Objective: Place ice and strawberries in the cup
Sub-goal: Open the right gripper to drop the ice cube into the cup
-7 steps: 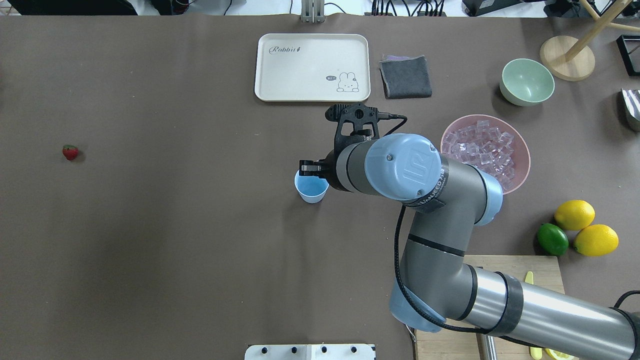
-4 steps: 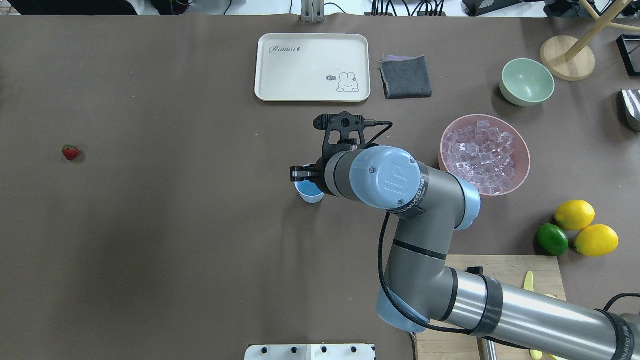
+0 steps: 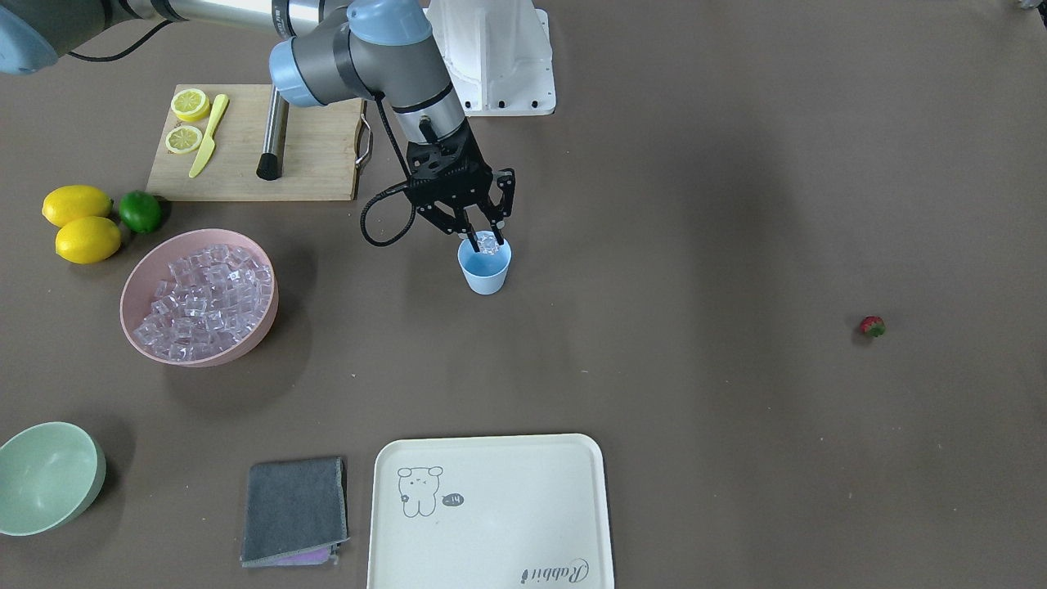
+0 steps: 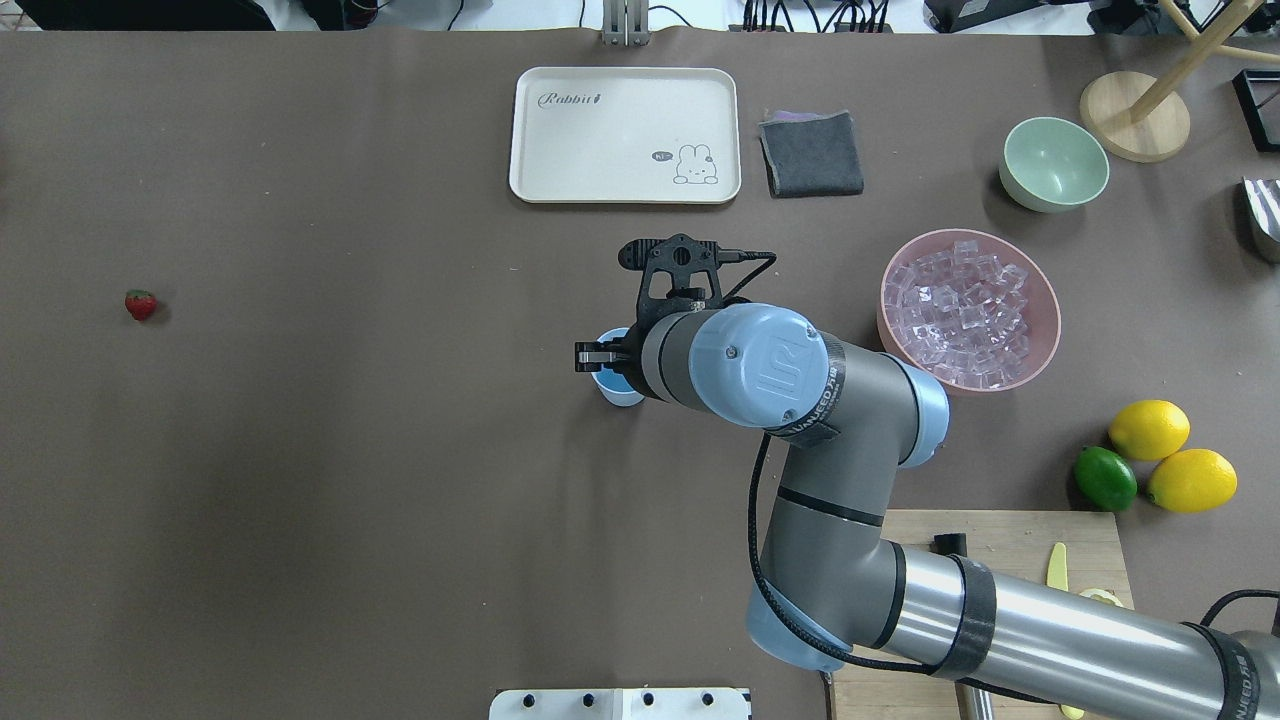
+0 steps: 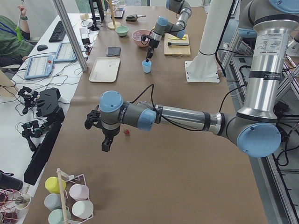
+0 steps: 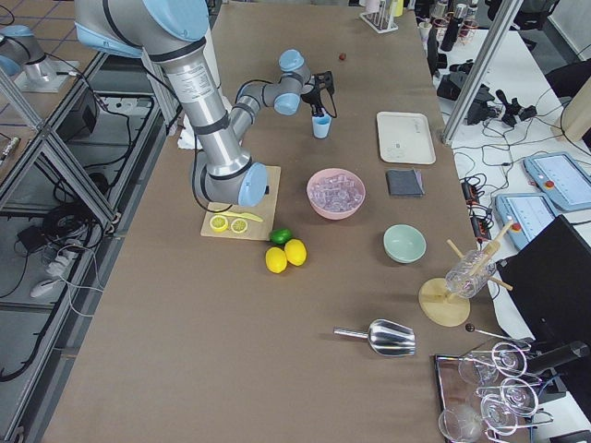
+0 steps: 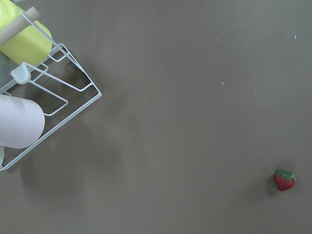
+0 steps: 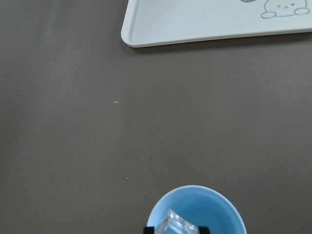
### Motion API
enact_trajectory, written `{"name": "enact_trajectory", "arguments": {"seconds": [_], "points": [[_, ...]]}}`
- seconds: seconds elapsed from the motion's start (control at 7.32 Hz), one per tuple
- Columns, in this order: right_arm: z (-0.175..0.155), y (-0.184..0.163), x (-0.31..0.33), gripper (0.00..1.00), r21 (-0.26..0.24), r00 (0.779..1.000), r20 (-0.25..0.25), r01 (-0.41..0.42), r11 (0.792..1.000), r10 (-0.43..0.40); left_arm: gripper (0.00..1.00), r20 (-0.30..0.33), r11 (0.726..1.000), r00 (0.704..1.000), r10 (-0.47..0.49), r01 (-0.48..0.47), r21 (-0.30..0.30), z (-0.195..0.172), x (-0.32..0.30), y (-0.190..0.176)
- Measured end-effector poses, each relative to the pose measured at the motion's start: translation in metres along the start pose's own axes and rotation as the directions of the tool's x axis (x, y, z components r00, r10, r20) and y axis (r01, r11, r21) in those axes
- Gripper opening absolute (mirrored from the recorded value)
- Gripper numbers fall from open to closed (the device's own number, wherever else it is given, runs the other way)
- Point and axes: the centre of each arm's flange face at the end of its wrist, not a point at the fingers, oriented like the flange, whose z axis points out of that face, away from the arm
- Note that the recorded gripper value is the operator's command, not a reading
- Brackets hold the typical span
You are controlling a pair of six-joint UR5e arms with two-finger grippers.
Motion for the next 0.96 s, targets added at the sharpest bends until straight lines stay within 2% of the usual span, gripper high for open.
{"name": "enact_trajectory", "arguments": {"seconds": [0.68,0.82,0.96], "points": [[-0.006,-0.005,-0.002,1.0,-0.017,0.999,0.01,-0.04,0.999,0.04,0.98,0.0,1.0,1.0,0.003,-0.003,0.003,-0.001,0.001,-0.006],[-0.013,-0.017,0.001,1.0,-0.034,0.997,0.004,-0.076,0.997,0.076,0.98,0.0,1.0,1.0,0.005,-0.005,0.006,-0.002,0.002,-0.008],[-0.026,-0.034,0.011,1.0,-0.05,0.991,-0.03,-0.13,0.99,0.128,0.98,0.0,1.0,1.0,0.007,-0.007,0.008,-0.003,0.003,-0.01]]}}
